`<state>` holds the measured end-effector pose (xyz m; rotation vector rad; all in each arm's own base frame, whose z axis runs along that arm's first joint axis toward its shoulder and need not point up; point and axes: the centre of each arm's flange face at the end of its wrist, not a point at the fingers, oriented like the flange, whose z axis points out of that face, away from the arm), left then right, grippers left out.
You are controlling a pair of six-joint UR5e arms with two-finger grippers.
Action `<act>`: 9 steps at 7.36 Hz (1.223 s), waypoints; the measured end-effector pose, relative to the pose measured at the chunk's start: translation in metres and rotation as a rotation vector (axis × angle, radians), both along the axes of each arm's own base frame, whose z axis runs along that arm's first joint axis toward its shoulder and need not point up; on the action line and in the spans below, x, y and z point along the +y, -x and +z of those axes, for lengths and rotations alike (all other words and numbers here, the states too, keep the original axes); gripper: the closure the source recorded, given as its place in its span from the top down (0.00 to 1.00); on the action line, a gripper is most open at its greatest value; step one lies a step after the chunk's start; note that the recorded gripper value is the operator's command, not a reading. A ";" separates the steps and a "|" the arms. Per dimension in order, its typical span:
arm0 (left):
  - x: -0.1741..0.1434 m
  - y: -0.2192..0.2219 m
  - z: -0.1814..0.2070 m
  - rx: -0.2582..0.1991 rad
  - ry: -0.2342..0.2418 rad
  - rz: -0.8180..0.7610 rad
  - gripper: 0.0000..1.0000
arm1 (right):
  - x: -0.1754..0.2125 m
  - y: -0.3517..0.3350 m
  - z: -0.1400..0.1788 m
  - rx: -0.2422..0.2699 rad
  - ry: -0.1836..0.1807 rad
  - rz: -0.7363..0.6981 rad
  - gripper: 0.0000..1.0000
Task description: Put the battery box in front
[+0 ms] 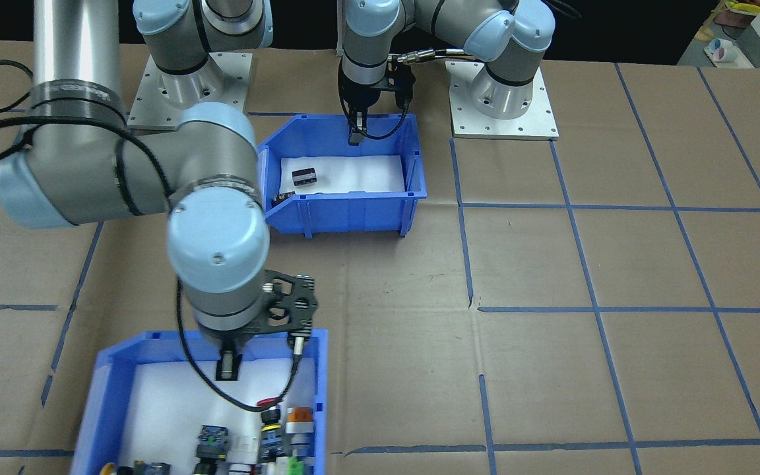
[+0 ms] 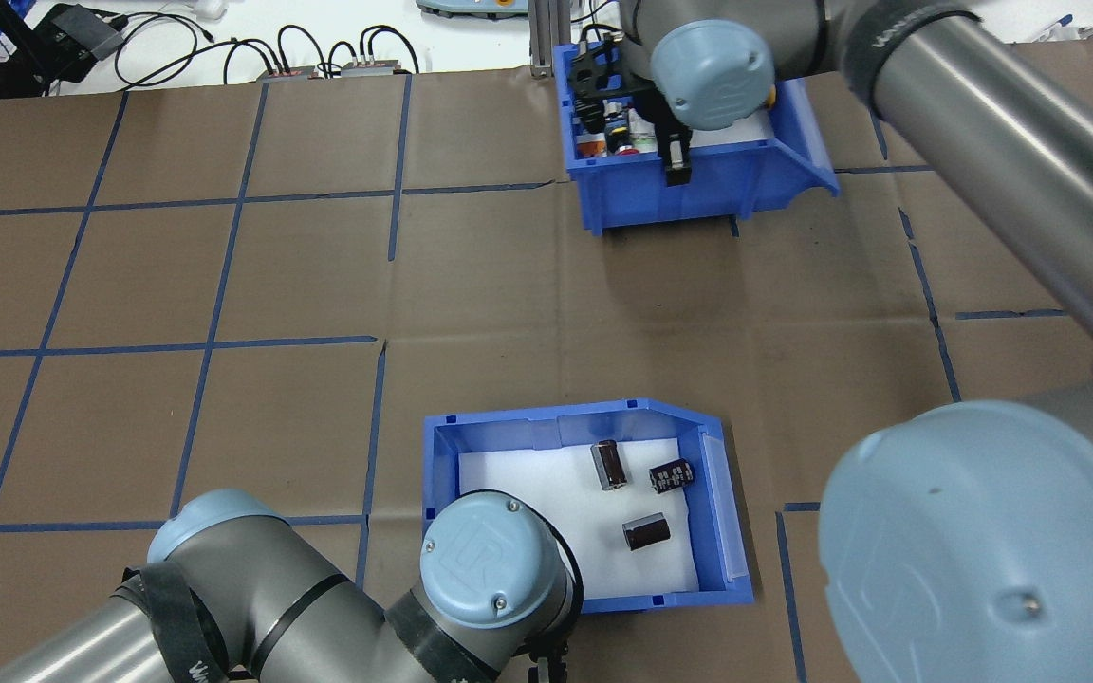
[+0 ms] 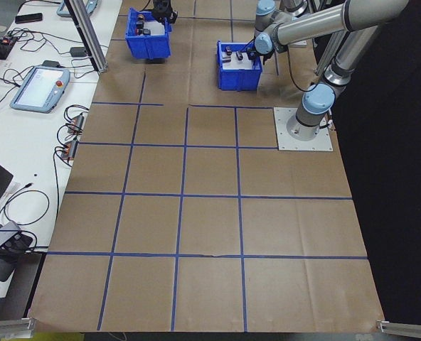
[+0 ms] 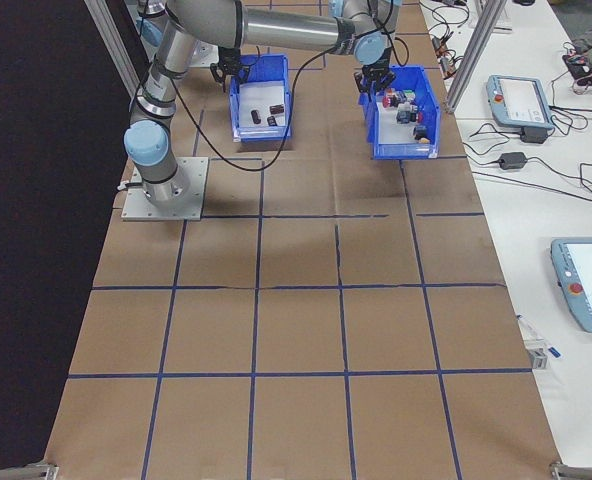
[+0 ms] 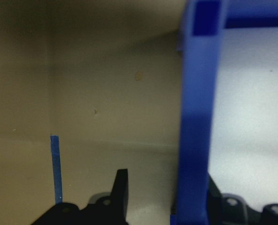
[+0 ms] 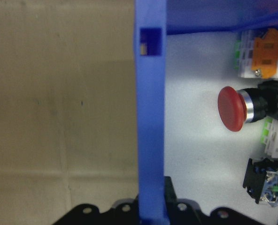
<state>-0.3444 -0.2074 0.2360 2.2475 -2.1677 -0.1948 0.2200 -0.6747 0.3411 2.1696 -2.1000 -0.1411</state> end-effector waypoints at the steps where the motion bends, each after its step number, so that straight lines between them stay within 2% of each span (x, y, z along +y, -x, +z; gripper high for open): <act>1: 0.001 0.000 0.000 0.034 0.024 0.011 0.00 | -0.001 0.057 0.010 -0.004 -0.006 0.009 0.04; 3: -0.005 0.004 0.016 0.096 0.058 0.030 0.00 | 0.015 0.163 0.030 -0.010 -0.008 0.027 0.04; 5: -0.030 0.006 0.043 0.096 0.072 0.005 0.00 | 0.055 0.227 0.041 -0.025 -0.022 0.031 0.04; 7: -0.094 -0.017 0.075 0.090 0.086 0.021 0.00 | 0.117 0.246 0.034 -0.047 -0.040 0.005 0.04; 9: -0.165 -0.039 0.087 0.095 0.108 0.021 0.00 | 0.178 0.235 0.016 -0.039 -0.008 -0.002 0.04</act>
